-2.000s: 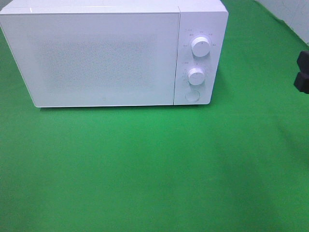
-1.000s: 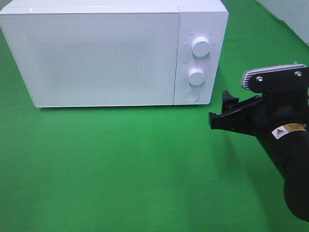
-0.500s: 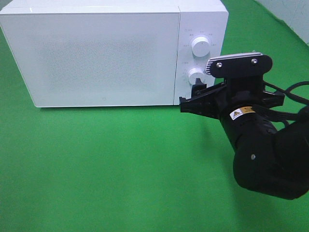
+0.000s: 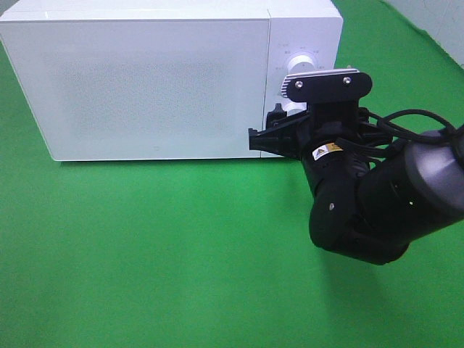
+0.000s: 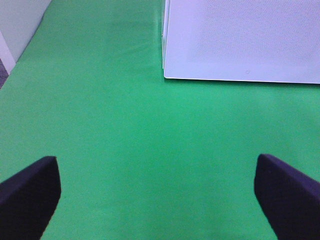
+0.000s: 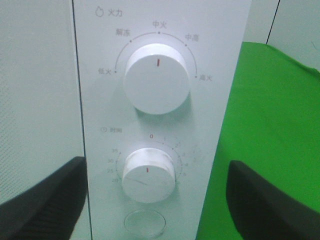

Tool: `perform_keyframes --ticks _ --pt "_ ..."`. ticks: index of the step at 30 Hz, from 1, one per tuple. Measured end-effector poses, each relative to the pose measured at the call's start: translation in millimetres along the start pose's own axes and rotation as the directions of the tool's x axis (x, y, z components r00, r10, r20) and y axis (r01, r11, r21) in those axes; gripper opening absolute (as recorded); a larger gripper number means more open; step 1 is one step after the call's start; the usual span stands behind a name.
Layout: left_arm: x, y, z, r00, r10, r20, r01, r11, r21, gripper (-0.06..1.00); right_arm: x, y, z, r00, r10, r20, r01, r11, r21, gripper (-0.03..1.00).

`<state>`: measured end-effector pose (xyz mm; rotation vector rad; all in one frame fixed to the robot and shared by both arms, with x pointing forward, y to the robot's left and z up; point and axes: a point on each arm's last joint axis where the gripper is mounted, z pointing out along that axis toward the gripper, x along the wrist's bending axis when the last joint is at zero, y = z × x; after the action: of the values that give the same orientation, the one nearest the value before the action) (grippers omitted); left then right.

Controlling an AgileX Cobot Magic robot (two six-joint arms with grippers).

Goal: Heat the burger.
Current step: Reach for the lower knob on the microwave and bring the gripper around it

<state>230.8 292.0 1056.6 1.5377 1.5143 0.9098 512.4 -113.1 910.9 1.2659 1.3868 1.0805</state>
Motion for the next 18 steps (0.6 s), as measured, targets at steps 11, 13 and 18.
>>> perform_keyframes --ticks 11,13,18 --pt "0 0 0 1.000 0.000 0.000 0.000 1.000 0.000 0.97 8 -4 27 1.000 -0.012 -0.004 0.012 1.000 -0.027 0.75" --pt "0 0 0 1.000 0.000 0.000 0.000 1.000 0.000 0.97 9 -9 35 1.000 -0.019 -0.001 0.019 0.999 -0.028 0.75" --pt "0 0 0 1.000 0.000 0.000 0.000 1.000 0.000 0.97 10 -13 39 1.000 -0.026 0.003 0.026 0.999 -0.020 0.75"
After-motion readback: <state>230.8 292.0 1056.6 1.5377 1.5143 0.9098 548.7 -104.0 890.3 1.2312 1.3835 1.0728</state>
